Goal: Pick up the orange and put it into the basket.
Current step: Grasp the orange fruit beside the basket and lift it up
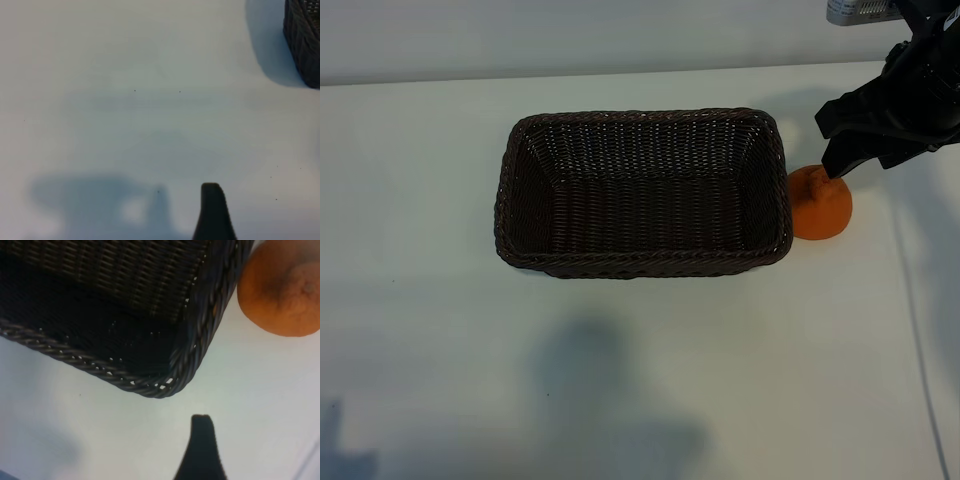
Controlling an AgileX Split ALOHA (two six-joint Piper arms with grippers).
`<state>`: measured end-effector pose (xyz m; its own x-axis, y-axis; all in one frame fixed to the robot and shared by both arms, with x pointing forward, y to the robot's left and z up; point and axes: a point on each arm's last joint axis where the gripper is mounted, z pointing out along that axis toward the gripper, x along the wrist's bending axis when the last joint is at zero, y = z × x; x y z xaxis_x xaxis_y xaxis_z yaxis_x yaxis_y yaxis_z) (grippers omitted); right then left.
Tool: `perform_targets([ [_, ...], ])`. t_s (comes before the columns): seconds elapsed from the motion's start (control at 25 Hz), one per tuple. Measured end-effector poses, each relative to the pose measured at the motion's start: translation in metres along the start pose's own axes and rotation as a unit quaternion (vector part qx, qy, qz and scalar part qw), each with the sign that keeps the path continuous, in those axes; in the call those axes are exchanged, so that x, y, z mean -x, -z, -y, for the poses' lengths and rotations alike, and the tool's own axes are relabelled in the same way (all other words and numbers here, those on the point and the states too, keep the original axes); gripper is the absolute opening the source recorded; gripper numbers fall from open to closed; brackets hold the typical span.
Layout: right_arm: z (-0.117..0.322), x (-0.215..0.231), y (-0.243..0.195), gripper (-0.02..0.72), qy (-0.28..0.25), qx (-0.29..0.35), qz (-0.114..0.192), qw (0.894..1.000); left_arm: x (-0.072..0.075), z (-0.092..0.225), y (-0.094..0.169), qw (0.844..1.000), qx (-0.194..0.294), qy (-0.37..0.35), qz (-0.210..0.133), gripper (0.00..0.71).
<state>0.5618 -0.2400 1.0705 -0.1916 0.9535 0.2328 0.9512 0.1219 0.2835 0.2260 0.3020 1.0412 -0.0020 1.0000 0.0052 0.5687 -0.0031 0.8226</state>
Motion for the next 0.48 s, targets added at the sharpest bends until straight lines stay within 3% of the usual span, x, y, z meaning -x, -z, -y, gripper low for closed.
perform_targets([
  [0.28,-0.005,0.001,0.0,0.538,0.0,0.028,0.004,1.0,0.0,0.0,0.0,1.0,-0.001,0.0,0.0,0.509],
  [0.48,-0.018,0.009,0.002,0.579,-0.002,0.1,0.053,0.994,0.0,0.0,0.0,1.0,-0.001,0.0,0.0,0.509],
])
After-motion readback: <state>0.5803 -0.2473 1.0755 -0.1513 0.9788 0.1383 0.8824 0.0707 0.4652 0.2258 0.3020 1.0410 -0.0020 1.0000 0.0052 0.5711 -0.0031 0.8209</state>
